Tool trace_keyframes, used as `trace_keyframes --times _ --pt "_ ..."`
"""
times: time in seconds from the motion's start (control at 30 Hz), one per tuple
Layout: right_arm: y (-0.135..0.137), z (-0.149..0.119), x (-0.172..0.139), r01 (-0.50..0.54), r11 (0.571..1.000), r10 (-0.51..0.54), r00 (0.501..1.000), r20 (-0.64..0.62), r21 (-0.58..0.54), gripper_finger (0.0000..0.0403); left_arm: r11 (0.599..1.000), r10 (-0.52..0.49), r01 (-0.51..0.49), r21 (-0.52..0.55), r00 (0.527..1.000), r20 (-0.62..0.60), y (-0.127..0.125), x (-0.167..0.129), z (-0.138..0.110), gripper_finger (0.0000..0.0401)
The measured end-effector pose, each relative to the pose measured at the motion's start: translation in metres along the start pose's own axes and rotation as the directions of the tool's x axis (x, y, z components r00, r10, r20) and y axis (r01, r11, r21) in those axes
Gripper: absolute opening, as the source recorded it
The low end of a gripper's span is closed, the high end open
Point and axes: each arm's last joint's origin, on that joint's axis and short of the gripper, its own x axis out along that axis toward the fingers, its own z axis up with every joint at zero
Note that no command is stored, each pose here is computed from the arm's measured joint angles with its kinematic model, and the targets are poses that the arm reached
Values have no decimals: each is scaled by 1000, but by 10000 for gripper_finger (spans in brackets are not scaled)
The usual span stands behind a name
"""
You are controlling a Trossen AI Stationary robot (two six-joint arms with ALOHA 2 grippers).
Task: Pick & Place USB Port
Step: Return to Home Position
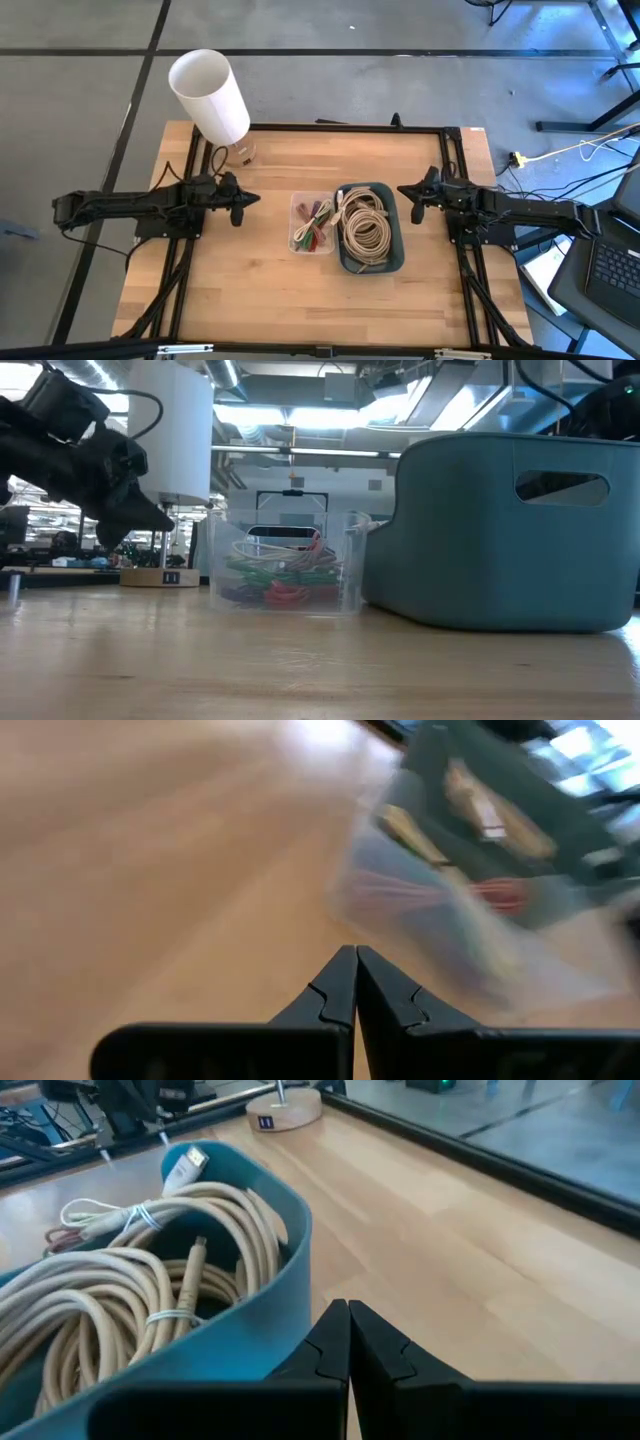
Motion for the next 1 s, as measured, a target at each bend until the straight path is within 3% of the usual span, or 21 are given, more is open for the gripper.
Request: trace_keyframes --times 0.1,0.23,0.63,1.0 --pt "0 -1 1 3 999 -3 1000 -13 -40 5 986 -90 85 -145 996 -26 -3 0 0 2" --pt "0 -1 1 2 998 -3 1000 -10 -60 25 973 -93 85 -215 995 -26 -3 0 0 2" --pt "0 0 0 0 998 0 1000 2 -57 45 973 -88 86 -213 996 -1 -4 -2 2 5" --pt "4 15 -21 -96 995 99 966 238 -22 46 956 -192 234 -178 955 225 -11 -21 17 7"
